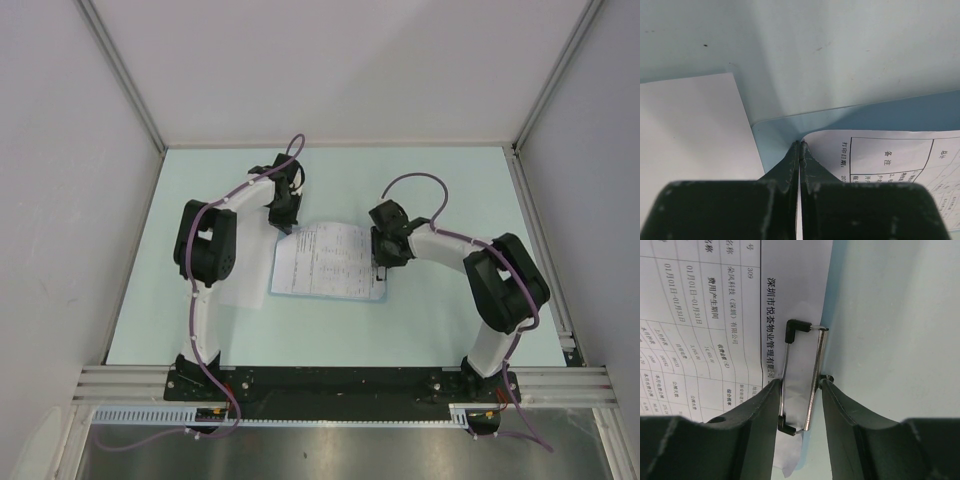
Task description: Put the files into the folder
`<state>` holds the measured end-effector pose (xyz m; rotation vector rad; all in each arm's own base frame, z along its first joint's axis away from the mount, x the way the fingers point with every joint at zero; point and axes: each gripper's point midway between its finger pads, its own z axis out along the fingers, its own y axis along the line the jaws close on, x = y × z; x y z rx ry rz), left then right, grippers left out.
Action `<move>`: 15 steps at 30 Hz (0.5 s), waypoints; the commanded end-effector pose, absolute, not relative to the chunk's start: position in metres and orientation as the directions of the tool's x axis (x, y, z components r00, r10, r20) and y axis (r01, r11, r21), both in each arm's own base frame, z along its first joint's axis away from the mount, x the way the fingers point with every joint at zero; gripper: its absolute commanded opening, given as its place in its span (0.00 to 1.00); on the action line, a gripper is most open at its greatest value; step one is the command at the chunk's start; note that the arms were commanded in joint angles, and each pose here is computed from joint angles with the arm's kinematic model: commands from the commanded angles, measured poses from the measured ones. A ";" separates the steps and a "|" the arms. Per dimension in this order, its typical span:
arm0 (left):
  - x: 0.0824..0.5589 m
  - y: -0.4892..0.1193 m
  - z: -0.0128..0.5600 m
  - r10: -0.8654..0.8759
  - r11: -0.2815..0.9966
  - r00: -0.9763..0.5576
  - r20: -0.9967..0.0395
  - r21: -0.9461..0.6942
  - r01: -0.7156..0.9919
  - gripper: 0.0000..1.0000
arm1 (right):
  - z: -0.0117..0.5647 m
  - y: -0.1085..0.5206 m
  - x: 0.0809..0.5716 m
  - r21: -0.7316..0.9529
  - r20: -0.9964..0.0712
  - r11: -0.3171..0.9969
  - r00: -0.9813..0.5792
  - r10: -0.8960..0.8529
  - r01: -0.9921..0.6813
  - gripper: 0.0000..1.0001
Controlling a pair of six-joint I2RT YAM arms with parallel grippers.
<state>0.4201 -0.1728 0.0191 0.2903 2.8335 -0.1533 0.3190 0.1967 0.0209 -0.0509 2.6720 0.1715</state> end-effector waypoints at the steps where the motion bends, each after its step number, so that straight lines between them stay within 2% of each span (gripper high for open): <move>1: 0.411 -0.175 0.009 0.206 0.970 -0.944 -0.259 -0.070 0.232 0.00 | 0.025 0.201 0.330 0.086 -0.468 0.995 -0.884 -0.008 -0.054 0.44; 4: 0.410 -0.174 0.009 0.207 0.971 -0.944 -0.256 -0.067 0.231 0.00 | 0.020 0.196 0.327 0.054 -0.453 0.998 -0.892 -0.010 -0.039 0.41; 8: 0.411 -0.173 0.009 0.210 0.971 -0.943 -0.258 -0.060 0.232 0.00 | 0.012 0.191 0.321 0.030 -0.422 0.999 -0.907 -0.008 -0.023 0.29; 15: 0.410 -0.169 0.009 0.215 0.972 -0.944 -0.252 -0.040 0.232 0.00 | -0.002 0.187 0.314 -0.009 -0.388 1.000 -0.921 -0.028 -0.027 0.30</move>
